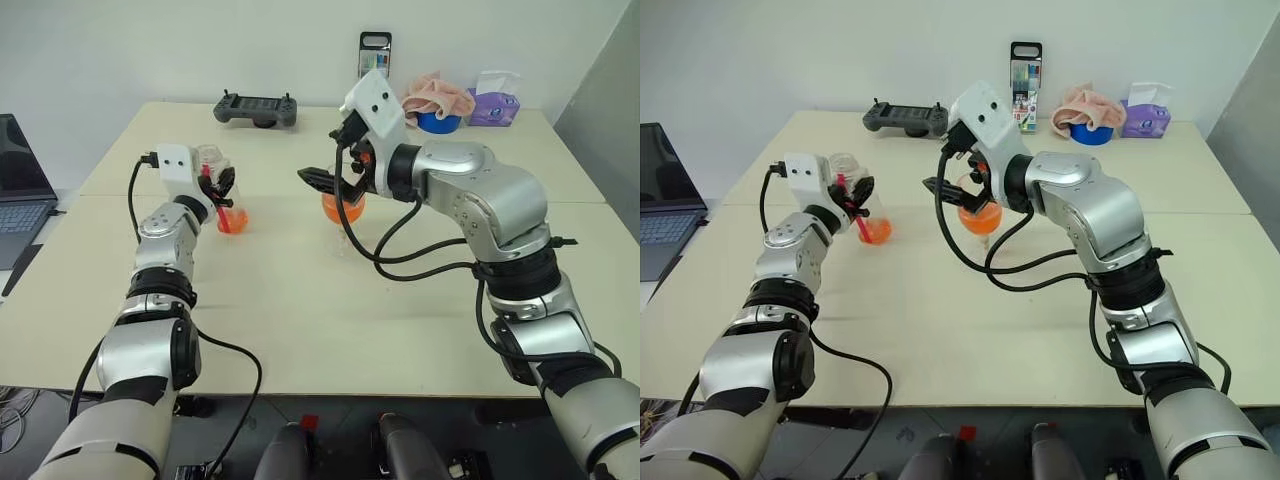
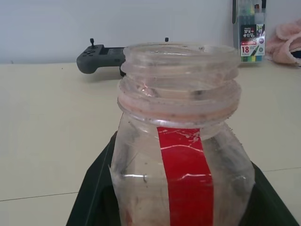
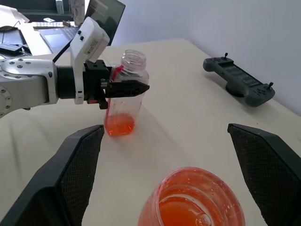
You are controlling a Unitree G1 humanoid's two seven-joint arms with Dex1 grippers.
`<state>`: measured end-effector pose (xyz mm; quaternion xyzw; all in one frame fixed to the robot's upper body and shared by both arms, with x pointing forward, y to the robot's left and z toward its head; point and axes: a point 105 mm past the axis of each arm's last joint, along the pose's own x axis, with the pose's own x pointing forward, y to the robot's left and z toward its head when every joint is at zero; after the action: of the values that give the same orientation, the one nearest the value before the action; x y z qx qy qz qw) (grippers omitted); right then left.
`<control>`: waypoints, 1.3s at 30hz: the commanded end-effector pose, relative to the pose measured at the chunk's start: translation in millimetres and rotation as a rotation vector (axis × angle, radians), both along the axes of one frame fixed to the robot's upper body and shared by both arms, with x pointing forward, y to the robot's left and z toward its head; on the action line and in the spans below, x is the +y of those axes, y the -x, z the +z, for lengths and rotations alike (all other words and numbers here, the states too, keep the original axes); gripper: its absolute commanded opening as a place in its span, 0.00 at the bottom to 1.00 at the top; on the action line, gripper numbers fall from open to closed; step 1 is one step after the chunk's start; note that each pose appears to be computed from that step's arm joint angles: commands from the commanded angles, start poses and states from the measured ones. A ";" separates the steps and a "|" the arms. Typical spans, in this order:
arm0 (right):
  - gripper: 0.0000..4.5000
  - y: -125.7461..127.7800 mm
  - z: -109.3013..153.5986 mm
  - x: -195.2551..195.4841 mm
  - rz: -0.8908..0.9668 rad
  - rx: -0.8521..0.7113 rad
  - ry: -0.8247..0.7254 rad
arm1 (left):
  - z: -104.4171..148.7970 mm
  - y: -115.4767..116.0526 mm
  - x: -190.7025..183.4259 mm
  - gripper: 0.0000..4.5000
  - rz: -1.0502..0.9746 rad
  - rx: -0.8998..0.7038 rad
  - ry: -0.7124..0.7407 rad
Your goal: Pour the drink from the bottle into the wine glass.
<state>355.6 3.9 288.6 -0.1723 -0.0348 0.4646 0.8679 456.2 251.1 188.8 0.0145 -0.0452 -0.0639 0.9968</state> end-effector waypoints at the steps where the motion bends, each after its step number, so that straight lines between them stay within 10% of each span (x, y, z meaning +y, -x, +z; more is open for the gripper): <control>1: 1.00 11.5 10.8 3.6 0.047 -0.050 -0.009 | 2.3 1.1 3.8 0.39 0.033 -0.019 -0.008; 9: 1.00 11.0 13.0 3.6 0.056 -0.062 -0.009 | -6.6 4.6 6.7 0.97 0.067 -0.004 -0.038; 19: 1.00 9.1 20.7 -4.3 0.044 -0.116 -0.005 | -12.7 20.9 7.2 0.97 0.077 -0.034 -0.025; 39: 1.00 59.1 29.4 -84.1 0.190 -0.140 -0.011 | 110.8 105.0 -31.0 0.97 -0.424 -0.170 -0.277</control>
<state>308.7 -75.1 305.7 -0.1971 -0.0908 0.5259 0.8224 360.8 231.3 277.6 0.1309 -0.0939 -0.2423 0.9567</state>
